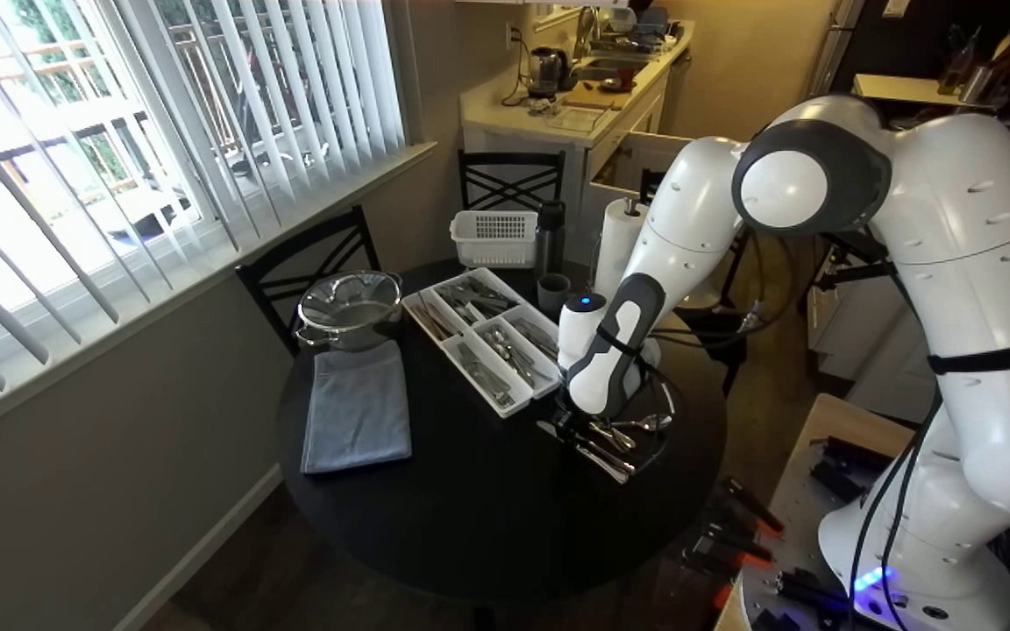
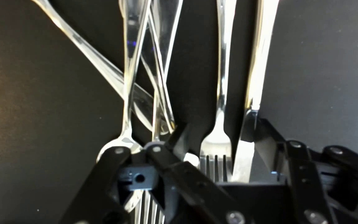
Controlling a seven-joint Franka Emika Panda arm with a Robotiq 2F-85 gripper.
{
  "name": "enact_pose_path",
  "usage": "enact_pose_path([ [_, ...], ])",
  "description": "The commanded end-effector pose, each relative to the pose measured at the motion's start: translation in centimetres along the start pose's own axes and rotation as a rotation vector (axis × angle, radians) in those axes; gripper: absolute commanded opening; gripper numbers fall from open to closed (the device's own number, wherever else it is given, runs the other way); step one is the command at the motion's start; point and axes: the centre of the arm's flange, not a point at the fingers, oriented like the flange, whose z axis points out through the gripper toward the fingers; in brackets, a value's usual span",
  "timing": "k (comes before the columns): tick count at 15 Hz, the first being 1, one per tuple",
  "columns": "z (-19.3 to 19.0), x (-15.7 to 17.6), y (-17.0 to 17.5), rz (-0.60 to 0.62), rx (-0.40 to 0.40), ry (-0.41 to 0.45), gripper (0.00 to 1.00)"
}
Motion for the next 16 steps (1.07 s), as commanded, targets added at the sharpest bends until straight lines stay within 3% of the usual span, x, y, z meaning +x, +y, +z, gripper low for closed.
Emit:
enact_pose_path([
  [1,-0.7,-0.2,0.5,-0.060,-0.006,0.008,0.29],
  [5,-1.1,0.0,0.2,-0.080,-0.011,0.020,0.03],
  [11,-2.8,0.0,-0.1,-0.088,-0.028,0.056,0.00],
  [16,-8.6,-1.1,-0.4,-0.098,-0.030,0.177,0.00],
])
